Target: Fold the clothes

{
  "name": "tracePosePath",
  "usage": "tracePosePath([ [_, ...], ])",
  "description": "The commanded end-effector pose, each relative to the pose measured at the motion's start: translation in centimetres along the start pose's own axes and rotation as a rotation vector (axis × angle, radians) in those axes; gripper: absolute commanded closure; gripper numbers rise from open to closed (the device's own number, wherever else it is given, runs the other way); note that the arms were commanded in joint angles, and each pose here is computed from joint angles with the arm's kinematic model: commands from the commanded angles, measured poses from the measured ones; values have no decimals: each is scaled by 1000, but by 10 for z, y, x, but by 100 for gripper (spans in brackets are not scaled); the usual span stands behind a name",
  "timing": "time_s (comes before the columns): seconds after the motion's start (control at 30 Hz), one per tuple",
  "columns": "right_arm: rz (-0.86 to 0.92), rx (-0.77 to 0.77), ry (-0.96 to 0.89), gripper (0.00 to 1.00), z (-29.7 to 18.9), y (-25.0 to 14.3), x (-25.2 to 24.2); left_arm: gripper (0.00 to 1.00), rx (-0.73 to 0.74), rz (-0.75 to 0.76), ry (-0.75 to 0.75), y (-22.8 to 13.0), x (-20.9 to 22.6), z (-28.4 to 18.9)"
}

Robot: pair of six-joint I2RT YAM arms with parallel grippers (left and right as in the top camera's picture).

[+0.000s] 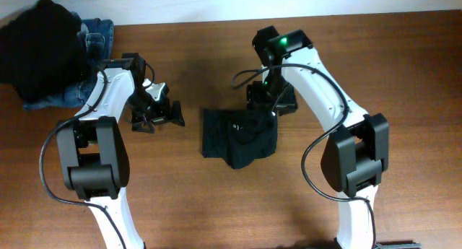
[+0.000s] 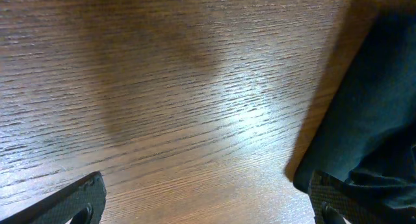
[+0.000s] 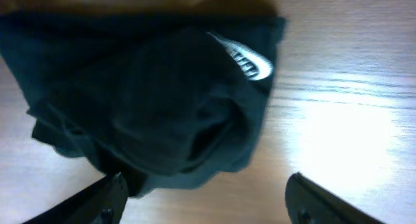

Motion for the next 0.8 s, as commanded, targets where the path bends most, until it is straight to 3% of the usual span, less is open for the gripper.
tracePosePath([
  [0.0,-17,25,91,25,5,-12,21,1,-19,-7,2,0,1,-7],
  [0.17,88,36,87,36,25,-11,17,1,-17,-8,2,0,1,-7],
  [0.37,88,37,120,44,43,-10,19,1,-19,-7,2,0,1,-7],
  [0.5,85,30,134,60,43,-8,21,1,-19,-7,2,0,1,-7],
  [0.63,75,25,192,94,42,-5,30,1,-19,-7,2,0,1,-7],
  [0.77,56,27,303,96,38,-2,47,1,-19,-7,2,0,1,-7],
])
Point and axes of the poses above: each gripper's point midway between its finger pads, its own z axis out along the fingers, its own x axis along the line the jaws close on, y = z × x, the point moved 3 cm from there along -z, back along the fingers
